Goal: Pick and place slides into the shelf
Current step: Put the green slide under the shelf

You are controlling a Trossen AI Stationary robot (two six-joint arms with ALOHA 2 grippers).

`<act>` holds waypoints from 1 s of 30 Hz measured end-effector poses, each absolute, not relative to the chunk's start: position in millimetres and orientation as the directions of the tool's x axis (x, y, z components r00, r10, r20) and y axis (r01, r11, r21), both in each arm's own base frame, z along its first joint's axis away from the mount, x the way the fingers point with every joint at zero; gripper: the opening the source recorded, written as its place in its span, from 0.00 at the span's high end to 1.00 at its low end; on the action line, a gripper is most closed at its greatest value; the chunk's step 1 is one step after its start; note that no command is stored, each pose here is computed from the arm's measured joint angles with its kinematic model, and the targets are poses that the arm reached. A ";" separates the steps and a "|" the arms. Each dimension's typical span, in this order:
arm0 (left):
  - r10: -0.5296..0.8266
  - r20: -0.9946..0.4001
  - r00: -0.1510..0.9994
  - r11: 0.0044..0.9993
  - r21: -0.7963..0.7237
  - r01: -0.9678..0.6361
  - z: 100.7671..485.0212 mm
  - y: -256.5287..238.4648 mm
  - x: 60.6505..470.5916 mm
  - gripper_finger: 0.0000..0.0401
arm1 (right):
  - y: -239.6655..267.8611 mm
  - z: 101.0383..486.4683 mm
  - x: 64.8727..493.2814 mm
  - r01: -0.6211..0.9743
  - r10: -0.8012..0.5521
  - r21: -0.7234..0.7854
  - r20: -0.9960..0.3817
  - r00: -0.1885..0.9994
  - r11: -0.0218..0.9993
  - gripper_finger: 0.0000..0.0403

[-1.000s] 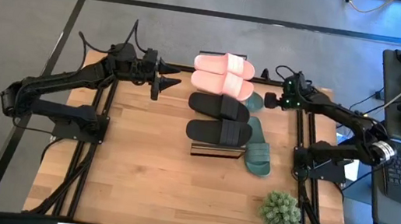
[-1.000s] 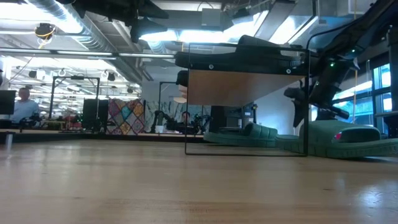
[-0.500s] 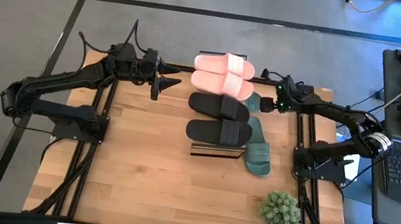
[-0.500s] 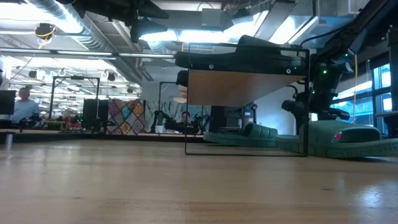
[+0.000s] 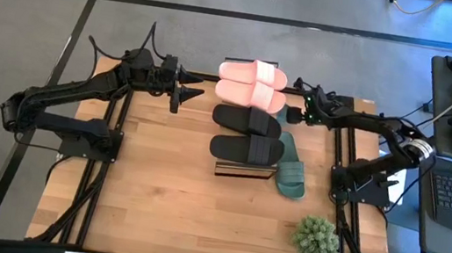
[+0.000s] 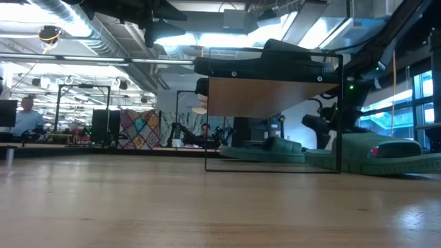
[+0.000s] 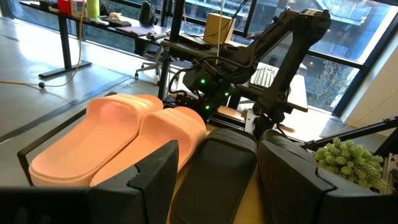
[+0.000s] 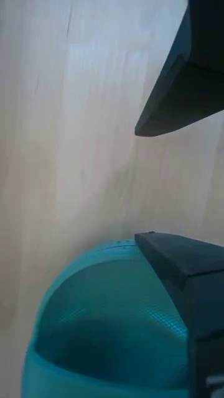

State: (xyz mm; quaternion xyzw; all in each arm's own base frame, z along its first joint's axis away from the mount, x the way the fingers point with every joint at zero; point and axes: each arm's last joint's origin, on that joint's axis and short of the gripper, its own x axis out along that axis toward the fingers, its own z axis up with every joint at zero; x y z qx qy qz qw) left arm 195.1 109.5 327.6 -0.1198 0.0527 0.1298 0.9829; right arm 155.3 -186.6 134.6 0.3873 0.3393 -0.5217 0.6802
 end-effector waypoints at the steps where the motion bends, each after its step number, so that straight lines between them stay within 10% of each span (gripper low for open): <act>1: 0.242 -0.135 0.961 0.938 -0.221 -0.268 327.6 109.4 195.1 0.47 | -187.3 133.7 156.9 0.970 -0.448 0.186 -0.862 0.237 0.154 0.34; 30: 0.244 -0.135 0.960 0.938 -0.220 -0.269 327.6 109.4 195.1 0.47 | -214.6 121.7 188.7 0.897 -0.459 0.389 -0.771 0.441 0.210 0.34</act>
